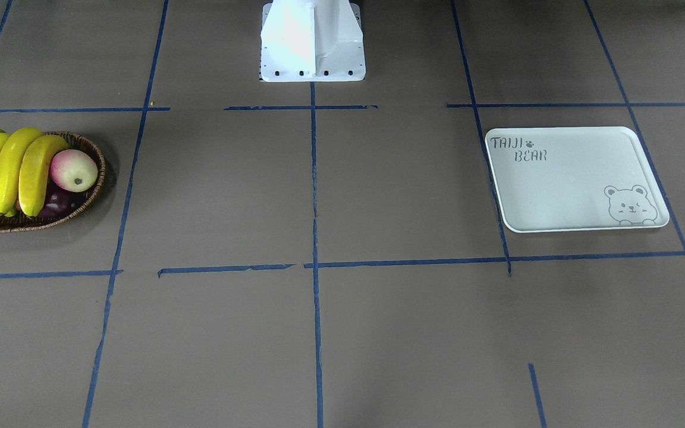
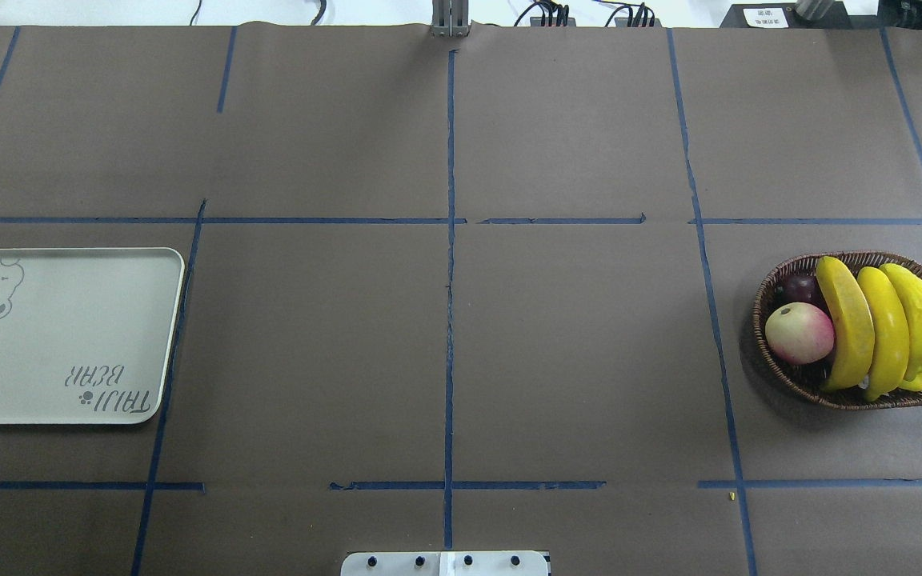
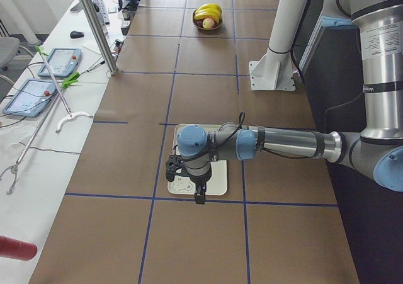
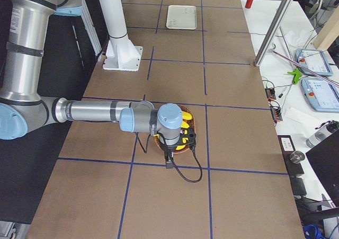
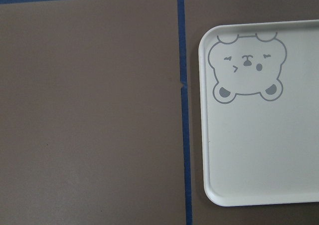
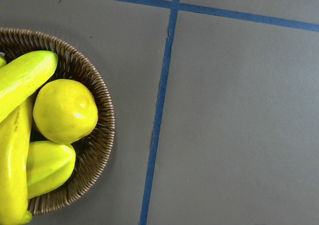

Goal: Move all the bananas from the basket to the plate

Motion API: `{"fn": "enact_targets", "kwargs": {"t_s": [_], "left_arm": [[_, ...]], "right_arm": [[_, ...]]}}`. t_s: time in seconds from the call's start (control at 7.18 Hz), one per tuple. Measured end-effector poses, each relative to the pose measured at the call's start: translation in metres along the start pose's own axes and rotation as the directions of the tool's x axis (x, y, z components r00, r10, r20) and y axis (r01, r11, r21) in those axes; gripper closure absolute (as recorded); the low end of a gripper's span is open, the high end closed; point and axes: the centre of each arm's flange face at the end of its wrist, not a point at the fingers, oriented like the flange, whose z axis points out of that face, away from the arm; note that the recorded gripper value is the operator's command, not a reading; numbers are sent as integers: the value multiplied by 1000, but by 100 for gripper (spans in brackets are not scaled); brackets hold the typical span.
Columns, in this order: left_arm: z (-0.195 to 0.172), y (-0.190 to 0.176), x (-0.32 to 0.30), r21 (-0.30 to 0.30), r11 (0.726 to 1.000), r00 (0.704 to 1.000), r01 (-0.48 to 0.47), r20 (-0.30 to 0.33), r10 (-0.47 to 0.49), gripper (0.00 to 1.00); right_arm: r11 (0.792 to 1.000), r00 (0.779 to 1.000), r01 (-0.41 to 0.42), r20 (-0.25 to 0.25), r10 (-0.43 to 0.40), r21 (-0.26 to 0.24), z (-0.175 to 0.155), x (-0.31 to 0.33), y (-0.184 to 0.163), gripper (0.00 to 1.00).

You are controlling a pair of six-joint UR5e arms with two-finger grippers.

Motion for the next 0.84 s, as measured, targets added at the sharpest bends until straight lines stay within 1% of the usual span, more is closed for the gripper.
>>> {"fn": "enact_targets", "kwargs": {"t_s": [0.42,0.56,0.84], "left_arm": [[2,0,-1,-4,1000,1000,4,-2,-4,0],[2,0,-1,-4,1000,1000,5,-2,-5,0],[3,0,-1,-5,1000,1000,8,-2,-8,0]], "right_arm": [[1000,1000,8,0,-8,7,-4,-8,-3,0],[1000,1000,15,0,-15,19,-11,-25,-8,0],[998,1000,-22,9,22,54,-34,-83,-19,0]]}}
